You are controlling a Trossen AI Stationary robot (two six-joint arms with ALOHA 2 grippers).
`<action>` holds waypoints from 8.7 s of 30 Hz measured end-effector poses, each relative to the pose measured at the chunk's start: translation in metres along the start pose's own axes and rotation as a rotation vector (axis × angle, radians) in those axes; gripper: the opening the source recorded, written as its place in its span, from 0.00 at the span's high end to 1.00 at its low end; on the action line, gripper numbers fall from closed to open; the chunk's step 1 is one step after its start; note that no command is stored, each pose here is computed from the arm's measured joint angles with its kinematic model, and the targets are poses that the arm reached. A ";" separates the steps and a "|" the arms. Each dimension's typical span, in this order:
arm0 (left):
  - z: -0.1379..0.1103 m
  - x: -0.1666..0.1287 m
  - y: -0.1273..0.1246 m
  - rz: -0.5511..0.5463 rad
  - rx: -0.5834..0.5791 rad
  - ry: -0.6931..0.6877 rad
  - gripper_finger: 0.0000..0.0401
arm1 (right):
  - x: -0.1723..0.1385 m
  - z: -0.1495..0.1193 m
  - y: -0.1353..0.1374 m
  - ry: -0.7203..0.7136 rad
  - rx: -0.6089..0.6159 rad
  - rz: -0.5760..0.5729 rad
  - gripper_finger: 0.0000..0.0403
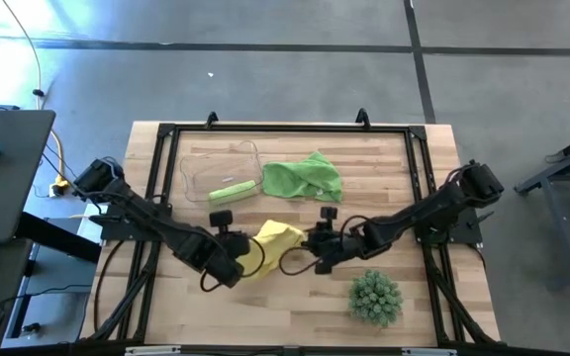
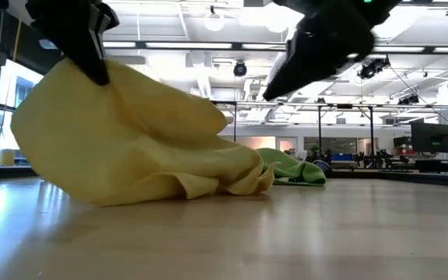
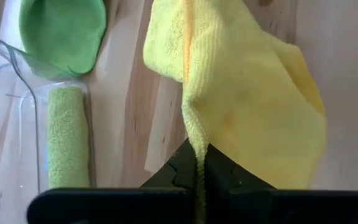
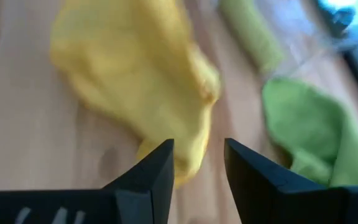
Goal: Roll microfiber towels into tight, uniform cylinder then place into a basket
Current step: Fold the yellow towel
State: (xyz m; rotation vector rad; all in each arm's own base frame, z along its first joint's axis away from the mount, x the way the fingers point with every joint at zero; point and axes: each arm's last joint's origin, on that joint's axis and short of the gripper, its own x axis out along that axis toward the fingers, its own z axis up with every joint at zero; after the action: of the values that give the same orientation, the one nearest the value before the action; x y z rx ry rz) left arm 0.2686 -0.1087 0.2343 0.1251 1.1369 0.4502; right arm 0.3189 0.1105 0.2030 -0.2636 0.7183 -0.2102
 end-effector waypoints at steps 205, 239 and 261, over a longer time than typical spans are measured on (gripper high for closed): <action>0.050 0.098 -0.087 -0.382 0.119 -0.246 0.65 | -0.063 0.034 0.010 -0.083 -0.509 -0.296 1.00; 0.047 0.000 -0.019 0.203 0.094 0.078 1.00 | -0.027 -0.006 -0.006 0.027 -0.241 -0.145 1.00; 0.037 -0.108 0.099 0.444 -0.041 -0.200 1.00 | -0.074 0.108 -0.103 0.081 -0.446 -0.453 1.00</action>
State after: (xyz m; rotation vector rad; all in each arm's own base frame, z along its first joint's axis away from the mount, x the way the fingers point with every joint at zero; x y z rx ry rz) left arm 0.2371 -0.0586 0.3733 0.3829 0.8993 0.8351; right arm 0.3272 0.0514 0.3587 -0.8504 0.7744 -0.4933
